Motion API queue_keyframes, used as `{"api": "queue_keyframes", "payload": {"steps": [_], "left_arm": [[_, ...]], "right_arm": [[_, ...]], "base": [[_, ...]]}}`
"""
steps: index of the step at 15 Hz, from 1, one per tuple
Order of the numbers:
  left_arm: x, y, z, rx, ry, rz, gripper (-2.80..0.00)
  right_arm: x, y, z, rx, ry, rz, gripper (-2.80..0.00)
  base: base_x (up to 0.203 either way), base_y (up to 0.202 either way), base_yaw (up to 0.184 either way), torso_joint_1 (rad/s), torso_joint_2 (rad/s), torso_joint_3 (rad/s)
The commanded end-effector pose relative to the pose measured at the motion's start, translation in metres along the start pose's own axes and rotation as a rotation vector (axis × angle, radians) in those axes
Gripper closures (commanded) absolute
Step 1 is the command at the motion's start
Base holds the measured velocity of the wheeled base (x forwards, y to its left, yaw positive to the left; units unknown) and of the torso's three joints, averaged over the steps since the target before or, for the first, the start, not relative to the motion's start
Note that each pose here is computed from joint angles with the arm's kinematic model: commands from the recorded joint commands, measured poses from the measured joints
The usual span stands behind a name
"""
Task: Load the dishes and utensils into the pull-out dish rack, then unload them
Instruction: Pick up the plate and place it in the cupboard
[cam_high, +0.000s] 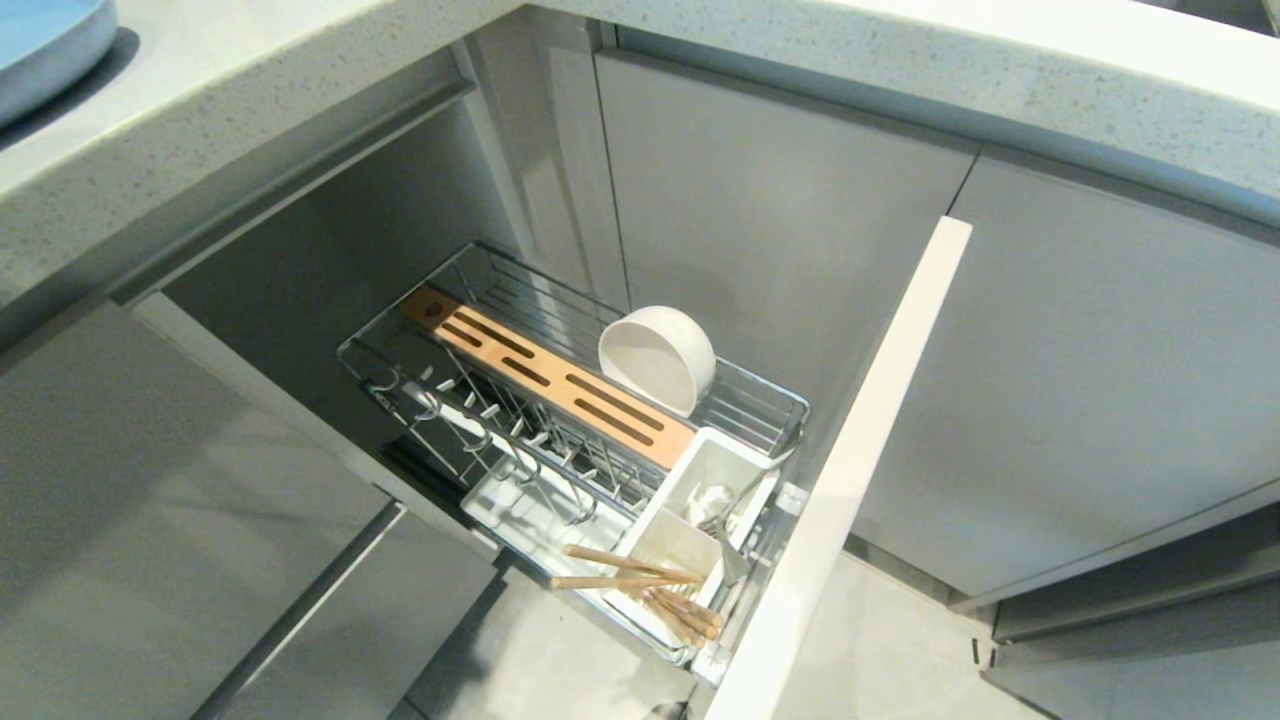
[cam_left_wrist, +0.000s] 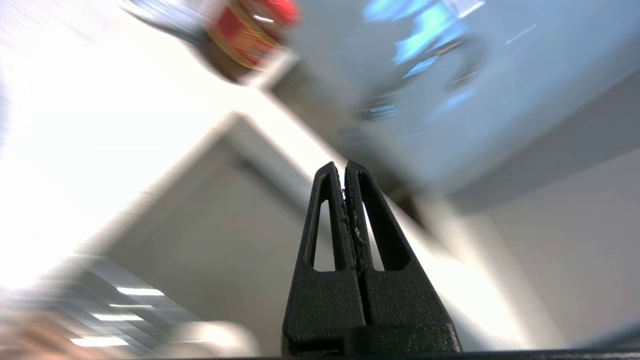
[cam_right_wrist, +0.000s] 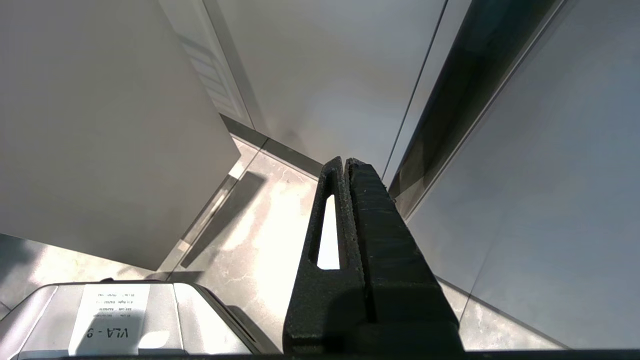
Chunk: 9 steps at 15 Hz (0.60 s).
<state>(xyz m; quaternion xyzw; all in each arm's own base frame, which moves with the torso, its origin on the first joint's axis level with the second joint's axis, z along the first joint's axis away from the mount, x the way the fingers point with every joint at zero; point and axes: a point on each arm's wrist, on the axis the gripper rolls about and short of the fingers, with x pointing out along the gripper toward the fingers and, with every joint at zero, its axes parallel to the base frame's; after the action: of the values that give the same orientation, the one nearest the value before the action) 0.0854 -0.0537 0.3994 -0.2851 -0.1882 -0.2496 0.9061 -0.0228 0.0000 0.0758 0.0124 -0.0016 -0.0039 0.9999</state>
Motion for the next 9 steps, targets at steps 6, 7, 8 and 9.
{"api": "queue_keyframes", "payload": {"steps": [6, 7, 8, 9], "left_arm": [[0.009, 0.009, 0.038, 0.414, -0.03, 0.339, 0.0], [0.01, 0.004, 0.05, 0.425, -0.025, 0.358, 0.0], [0.01, -0.004, 0.066, 0.436, -0.013, 0.371, 0.0], [0.008, -0.01, 0.077, 0.448, 0.005, 0.377, 0.0]], "right_arm": [[0.0, 0.0, 0.0, 0.0, -0.003, 0.0, 0.0], [0.0, 0.0, 0.0, 0.001, -0.003, 0.0, 0.0], [0.0, 0.0, 0.0, 0.001, -0.003, 0.0, 0.0], [0.0, 0.0, -0.001, 0.0, -0.003, 0.0, 0.0]], "base": [[0.0, 0.0, 0.0, 0.0, 0.0, 0.0], [0.0, 0.0, 0.0, 0.0, 0.0, 0.0], [0.0, 0.0, 0.0, 0.0, 0.0, 0.0], [0.0, 0.0, 0.0, 0.0, 0.0, 0.0]]}}
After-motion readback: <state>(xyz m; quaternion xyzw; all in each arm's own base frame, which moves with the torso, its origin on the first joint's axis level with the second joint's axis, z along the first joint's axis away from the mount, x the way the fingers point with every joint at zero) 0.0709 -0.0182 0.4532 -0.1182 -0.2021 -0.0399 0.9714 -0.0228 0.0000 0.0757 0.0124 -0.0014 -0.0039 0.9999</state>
